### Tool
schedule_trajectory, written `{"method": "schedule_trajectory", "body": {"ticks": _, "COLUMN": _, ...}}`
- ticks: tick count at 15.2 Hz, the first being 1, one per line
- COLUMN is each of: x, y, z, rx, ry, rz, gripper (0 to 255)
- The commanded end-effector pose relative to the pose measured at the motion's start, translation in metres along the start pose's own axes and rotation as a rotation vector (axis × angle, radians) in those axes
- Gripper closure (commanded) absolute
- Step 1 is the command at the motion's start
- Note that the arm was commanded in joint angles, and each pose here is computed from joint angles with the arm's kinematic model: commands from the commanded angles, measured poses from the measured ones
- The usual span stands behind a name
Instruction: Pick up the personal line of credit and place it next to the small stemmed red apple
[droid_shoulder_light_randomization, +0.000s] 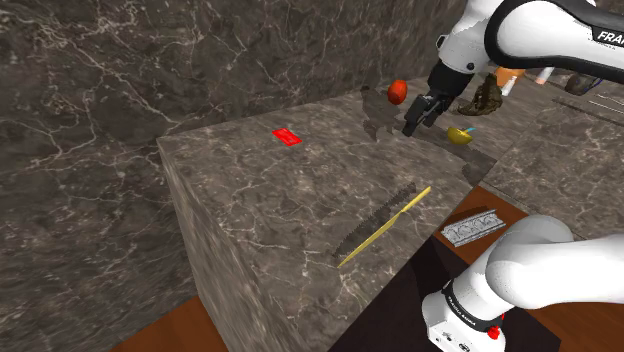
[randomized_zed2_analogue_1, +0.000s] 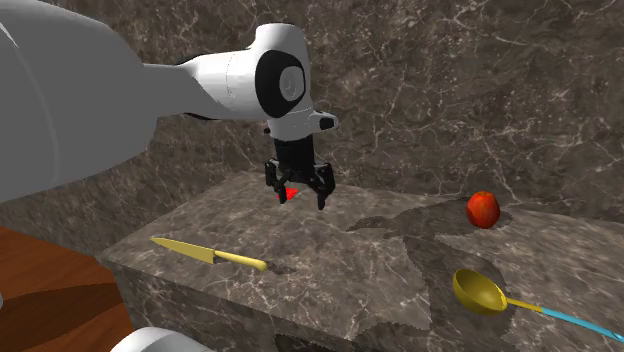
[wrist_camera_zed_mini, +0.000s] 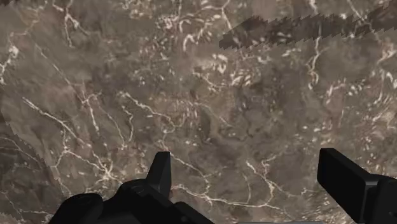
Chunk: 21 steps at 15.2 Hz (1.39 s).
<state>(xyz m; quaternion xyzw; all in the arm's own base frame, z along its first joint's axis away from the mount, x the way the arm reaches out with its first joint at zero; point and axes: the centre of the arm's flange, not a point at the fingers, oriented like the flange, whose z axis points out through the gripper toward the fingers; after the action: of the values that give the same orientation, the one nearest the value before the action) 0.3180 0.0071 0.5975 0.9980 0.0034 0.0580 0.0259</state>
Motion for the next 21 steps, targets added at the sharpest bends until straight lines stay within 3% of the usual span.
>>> {"method": "schedule_trajectory", "body": {"ticks": 1, "x": 0.000, "y": 0.000, "z": 0.000, "rx": 0.000, "ry": 0.000, "rz": 0.000, "gripper": 0}}
{"method": "schedule_trajectory", "body": {"ticks": 21, "x": 0.146, "y": -0.131, "z": 0.109, "rx": 0.054, "ry": 0.348, "rz": -0.045, "gripper": 0}}
